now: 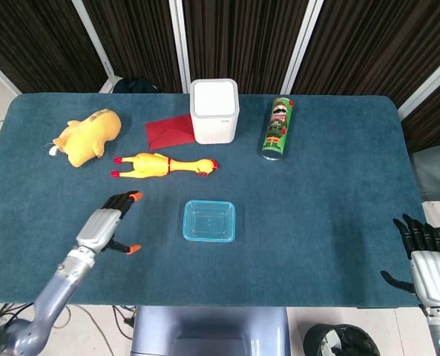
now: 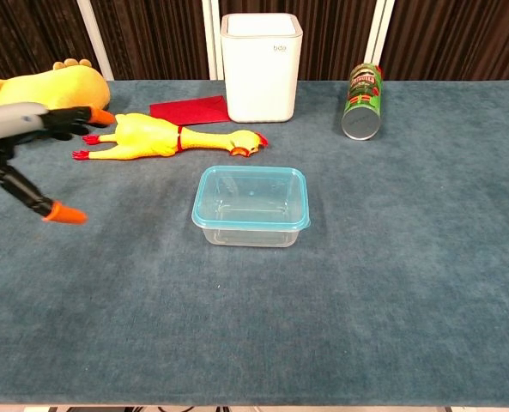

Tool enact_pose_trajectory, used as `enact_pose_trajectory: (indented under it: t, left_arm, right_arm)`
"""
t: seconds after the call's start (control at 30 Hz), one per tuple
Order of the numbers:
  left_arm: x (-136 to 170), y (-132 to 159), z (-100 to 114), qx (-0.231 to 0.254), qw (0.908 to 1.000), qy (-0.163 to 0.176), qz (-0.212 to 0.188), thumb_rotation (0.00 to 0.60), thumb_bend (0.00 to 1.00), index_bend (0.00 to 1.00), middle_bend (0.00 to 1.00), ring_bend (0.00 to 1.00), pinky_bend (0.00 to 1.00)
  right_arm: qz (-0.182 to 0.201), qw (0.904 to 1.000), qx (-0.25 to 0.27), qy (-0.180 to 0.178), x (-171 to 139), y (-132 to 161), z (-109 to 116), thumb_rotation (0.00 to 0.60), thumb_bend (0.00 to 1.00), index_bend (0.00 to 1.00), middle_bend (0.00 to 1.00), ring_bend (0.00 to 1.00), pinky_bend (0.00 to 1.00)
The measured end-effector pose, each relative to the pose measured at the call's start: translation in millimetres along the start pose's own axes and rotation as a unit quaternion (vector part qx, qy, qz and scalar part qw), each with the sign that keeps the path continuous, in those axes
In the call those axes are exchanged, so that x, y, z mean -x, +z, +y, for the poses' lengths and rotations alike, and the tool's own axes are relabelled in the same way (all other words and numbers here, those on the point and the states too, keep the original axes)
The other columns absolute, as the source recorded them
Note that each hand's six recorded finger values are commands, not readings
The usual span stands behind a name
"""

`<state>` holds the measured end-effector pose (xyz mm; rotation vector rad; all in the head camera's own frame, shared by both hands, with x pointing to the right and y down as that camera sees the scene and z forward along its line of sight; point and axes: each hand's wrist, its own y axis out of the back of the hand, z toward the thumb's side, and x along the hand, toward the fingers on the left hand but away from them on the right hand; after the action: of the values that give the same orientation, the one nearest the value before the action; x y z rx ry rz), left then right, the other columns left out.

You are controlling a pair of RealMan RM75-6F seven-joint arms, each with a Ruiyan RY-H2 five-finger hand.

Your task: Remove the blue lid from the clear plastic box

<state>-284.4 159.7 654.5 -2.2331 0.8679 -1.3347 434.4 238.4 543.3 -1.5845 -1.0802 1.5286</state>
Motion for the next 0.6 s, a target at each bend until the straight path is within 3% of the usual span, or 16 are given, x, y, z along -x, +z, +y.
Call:
enact_pose_trajectory:
  t: [0.6]
  left_arm:
    - [-77, 52, -45, -0.011, 0.9972, -0.069, -0.027, 0.6, 0.0, 0.0, 0.0, 0.0, 0.0]
  right_arm:
    - [-0.004, 1.0, 0.004, 0.004, 2, 0, -2, 0.6, 0.22, 0.0, 0.0, 0.0, 0.0]
